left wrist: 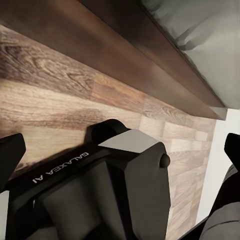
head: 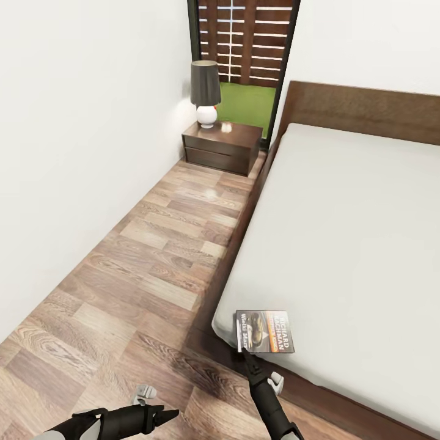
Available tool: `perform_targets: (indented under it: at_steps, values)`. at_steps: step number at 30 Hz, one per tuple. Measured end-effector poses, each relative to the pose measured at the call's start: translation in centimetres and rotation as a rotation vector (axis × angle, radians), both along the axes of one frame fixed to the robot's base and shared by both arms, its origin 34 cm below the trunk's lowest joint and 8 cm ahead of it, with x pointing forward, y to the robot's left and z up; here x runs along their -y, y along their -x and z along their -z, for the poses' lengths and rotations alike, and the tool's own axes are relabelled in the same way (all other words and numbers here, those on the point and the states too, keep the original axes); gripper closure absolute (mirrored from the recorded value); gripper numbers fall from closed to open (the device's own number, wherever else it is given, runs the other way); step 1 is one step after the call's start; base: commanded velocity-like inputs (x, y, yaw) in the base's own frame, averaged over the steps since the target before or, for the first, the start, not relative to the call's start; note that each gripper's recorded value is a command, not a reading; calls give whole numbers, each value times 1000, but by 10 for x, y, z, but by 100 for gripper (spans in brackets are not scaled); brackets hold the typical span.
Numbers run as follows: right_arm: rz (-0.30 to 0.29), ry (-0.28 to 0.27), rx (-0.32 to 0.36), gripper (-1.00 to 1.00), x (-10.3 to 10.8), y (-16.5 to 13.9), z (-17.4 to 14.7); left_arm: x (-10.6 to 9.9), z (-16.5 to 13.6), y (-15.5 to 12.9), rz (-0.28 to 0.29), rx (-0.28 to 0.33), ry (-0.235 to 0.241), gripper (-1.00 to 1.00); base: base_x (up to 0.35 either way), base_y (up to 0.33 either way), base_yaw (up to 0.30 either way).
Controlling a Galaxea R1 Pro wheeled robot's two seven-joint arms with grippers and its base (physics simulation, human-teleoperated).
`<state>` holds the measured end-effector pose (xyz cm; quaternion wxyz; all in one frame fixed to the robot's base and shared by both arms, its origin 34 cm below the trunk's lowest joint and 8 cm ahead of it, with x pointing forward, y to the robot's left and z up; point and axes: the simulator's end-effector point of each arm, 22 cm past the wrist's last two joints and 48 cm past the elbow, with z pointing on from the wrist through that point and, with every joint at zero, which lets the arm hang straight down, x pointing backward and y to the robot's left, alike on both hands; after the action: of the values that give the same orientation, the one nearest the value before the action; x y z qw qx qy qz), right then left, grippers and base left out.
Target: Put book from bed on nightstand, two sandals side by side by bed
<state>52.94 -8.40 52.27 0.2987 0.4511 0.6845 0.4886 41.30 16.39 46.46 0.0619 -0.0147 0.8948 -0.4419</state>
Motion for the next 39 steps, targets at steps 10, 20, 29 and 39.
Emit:
perform_targets:
  at_steps: [10, 20, 29, 39]
  values:
    - [0, 0, 0, -100, 0, 0, 0, 0, 0, 0, 0, 0, 0, -100, 18, -75, 0]
    - [0, 0, 0, -100, 0, 0, 0, 0, 0, 0, 0, 0, 1, -100, 1, -4, 0]
    - [0, 0, 0, -100, 0, 0, 0, 0, 0, 0, 0, 0, 0, -100, 0, 0, 0]
    - [0, 0, 0, -100, 0, 0, 0, 1, 0, 0, 0, 0, 1, -100, 0, 0, 0]
